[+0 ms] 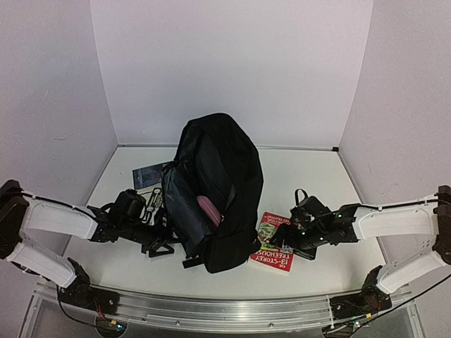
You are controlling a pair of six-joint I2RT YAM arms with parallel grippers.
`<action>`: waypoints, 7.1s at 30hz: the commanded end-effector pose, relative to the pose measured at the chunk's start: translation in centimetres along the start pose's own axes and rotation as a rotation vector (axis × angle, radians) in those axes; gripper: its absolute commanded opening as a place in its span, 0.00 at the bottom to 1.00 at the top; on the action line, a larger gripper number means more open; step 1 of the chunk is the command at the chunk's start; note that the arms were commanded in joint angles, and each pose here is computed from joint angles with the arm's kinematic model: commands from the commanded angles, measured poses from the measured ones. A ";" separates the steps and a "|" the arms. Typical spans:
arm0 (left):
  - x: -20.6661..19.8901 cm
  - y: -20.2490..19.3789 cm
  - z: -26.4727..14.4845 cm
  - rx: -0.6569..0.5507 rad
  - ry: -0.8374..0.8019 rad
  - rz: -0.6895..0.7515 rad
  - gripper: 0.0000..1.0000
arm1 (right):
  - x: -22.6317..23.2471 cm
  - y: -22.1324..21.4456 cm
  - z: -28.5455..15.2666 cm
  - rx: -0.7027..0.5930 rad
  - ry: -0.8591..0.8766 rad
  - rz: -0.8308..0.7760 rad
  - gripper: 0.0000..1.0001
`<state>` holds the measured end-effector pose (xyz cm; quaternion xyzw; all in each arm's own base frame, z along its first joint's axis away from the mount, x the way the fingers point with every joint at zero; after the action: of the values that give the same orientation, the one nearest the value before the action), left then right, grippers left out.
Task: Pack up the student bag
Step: Move the student bag to the center of the board, then pick up the book from the center of the board, then move the student bag to the center of the board.
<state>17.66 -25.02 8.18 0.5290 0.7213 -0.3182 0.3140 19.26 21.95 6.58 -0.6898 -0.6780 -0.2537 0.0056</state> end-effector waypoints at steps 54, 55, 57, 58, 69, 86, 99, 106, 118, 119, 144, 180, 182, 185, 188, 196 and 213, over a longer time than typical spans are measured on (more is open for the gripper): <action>-9.5 9.0 -1.3 -0.242 0.000 0.257 0.86 | 12.0 14.7 5.7 -0.325 -0.075 -0.364 0.88; -9.7 8.3 -1.1 -0.233 -0.007 0.255 0.86 | 11.8 14.1 5.0 -0.311 -0.053 -0.346 0.90; -9.9 6.8 -0.2 -0.203 -0.016 0.255 0.86 | 10.5 12.6 3.2 -0.293 -0.028 -0.297 0.93; -9.9 6.2 0.2 -0.186 -0.016 0.252 0.86 | 9.6 11.7 2.2 -0.286 -0.017 -0.268 0.94; -10.3 0.3 5.6 0.002 -0.005 0.298 0.79 | -1.9 2.8 -0.6 -0.145 -0.115 -0.019 0.94; -12.1 -1.2 15.6 0.230 -0.016 0.374 0.64 | -2.9 0.5 1.2 -0.122 -0.026 0.049 0.82; -11.8 -2.3 18.6 0.369 -0.029 0.381 0.59 | -0.1 0.4 3.2 -0.078 0.128 0.046 0.79; -13.5 -3.0 17.7 0.386 -0.095 0.392 0.55 | 1.7 0.5 4.0 -0.044 0.203 0.031 0.77; -15.2 -2.5 13.8 0.249 -0.075 0.446 0.00 | 1.7 0.7 3.1 -0.066 0.220 0.066 0.75; -15.0 -2.6 13.3 0.241 -0.061 0.452 0.00 | 1.6 0.9 2.7 -0.075 0.211 0.064 0.75; -17.6 -12.1 -3.3 0.555 -0.260 0.933 0.00 | 11.4 6.6 -13.8 -0.167 0.453 -0.598 0.98; -18.7 8.6 0.0 -0.135 -0.061 0.313 1.00 | 7.3 18.3 -29.4 -0.965 0.083 -0.147 0.00; -19.4 9.5 1.2 -0.128 -0.077 0.298 1.00 | 6.7 18.8 -30.0 -0.995 0.030 -0.129 0.00; -20.4 10.6 2.7 -0.117 -0.099 0.287 1.00 | 6.2 19.2 -29.8 -1.007 -0.028 -0.119 0.00; -20.6 11.7 4.6 -0.098 -0.095 0.276 1.00 | 6.2 19.3 -28.9 -0.993 -0.054 -0.126 0.00; -17.8 15.6 9.2 -0.147 0.071 0.249 0.88 | 6.0 18.6 -27.3 -0.950 -0.048 -0.144 0.00; -12.8 8.3 4.9 0.063 0.076 0.618 0.00 | 1.9 19.8 -23.6 -0.810 -0.199 -0.081 0.00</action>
<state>33.95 -35.98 11.91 0.6754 0.6212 -0.1963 0.3454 28.09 15.13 33.22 -0.6091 -0.5749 -0.4151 -0.3552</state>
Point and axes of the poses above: each gripper's point midway between its finger pads, its own z axis out along the fingers, its own x axis along the line the jaws close on, y = z × x, the point moved 3 cm from there along -z, back along the fingers, and after that the axes turned 13 degrees about -z, right-handed, at the moved point
